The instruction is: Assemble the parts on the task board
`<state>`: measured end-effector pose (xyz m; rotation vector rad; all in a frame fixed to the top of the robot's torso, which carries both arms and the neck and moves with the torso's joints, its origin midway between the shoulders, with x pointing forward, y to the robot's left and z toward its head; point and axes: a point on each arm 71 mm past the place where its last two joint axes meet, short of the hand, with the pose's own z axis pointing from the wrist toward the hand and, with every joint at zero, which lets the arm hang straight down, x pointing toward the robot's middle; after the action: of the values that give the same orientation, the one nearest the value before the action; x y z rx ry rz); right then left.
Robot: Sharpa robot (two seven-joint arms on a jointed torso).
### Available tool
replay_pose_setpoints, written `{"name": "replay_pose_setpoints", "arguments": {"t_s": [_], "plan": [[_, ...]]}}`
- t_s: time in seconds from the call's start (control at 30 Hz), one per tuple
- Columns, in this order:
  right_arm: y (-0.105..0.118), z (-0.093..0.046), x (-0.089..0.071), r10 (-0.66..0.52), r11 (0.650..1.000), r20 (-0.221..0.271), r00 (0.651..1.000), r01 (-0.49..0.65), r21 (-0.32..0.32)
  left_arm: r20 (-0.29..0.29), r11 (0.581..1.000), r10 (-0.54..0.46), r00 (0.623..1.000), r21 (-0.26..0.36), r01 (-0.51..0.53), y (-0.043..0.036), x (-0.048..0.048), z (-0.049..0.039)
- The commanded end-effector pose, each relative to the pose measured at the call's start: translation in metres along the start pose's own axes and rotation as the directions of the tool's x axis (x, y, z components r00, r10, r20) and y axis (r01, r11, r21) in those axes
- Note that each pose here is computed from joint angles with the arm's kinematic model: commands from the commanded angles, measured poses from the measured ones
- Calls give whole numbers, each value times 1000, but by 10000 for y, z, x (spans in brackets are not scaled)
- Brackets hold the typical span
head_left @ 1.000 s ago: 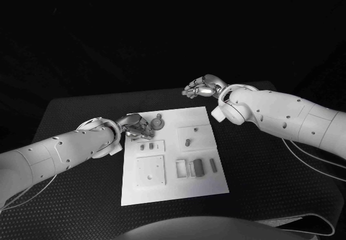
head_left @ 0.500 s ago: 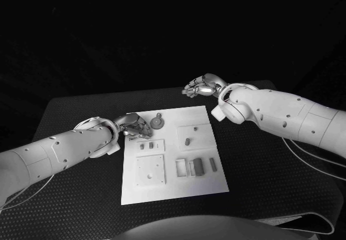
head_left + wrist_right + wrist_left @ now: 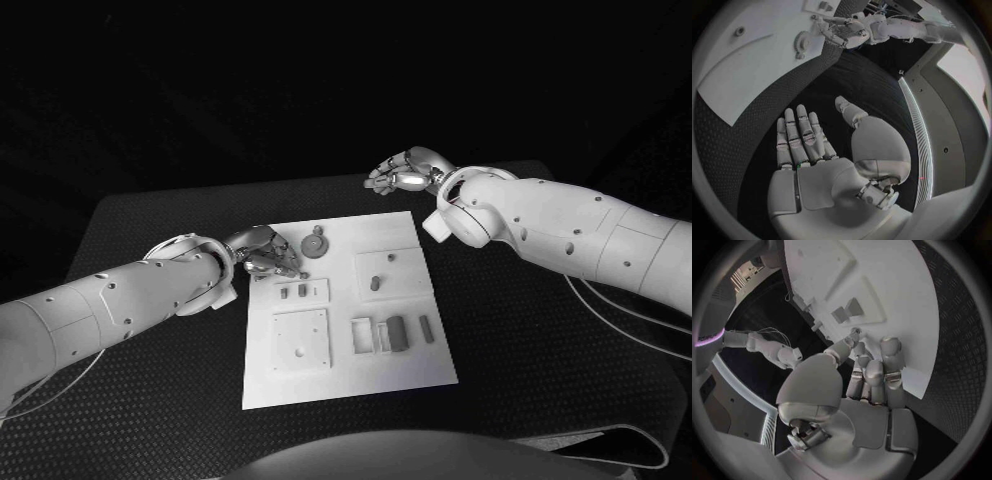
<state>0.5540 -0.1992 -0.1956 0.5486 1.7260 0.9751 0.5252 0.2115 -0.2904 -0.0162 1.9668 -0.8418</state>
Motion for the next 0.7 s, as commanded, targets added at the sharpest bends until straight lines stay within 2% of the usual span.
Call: {"name": "replay_pose_setpoints", "arguments": {"t_s": [0.03,0.3,0.7], "plan": [[6,-2,10,-1,1000,-10,1000,0,-7,-6,1000,12,1000,0,-12,-5,6,3],[5,-2,9,-1,1000,-10,1000,1,-7,2,1000,19,1000,1,-19,-15,5,10],[2,-1,14,0,1000,-11,1000,0,-7,9,1000,1,1000,18,-1,-82,22,6]]}}
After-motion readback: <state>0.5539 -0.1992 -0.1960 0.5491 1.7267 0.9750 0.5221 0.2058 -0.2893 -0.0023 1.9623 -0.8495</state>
